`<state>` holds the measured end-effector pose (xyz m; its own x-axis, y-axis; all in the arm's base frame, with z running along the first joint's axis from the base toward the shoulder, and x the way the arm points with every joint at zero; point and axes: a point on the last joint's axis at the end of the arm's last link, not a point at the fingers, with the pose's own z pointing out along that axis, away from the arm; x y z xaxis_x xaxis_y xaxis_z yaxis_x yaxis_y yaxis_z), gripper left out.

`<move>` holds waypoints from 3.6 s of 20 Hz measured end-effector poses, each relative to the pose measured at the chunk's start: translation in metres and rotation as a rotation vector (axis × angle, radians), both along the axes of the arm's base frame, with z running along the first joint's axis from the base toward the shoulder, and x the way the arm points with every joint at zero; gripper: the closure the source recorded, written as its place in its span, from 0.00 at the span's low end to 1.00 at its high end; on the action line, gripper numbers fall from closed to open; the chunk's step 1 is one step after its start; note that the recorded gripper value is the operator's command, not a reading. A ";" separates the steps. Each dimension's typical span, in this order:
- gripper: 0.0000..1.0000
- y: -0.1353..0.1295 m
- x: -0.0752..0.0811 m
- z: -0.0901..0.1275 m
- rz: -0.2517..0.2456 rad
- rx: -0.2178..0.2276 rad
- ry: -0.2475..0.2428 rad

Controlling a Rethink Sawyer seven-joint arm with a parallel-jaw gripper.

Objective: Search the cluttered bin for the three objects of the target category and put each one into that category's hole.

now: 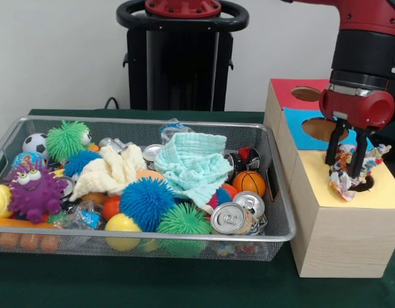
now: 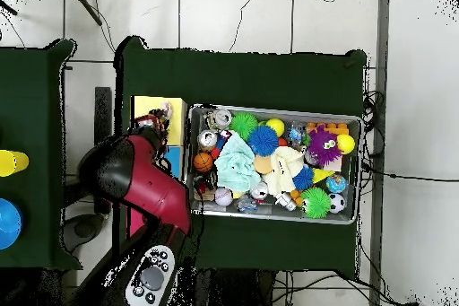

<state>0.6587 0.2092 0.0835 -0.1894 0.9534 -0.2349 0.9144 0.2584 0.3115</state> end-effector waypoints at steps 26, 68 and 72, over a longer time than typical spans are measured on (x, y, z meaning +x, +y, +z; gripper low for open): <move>1.00 -0.012 -0.004 -0.005 0.002 -0.055 -0.002; 1.00 -0.037 0.009 0.004 0.117 -0.089 0.065; 1.00 -0.035 0.010 0.012 0.118 -0.036 0.093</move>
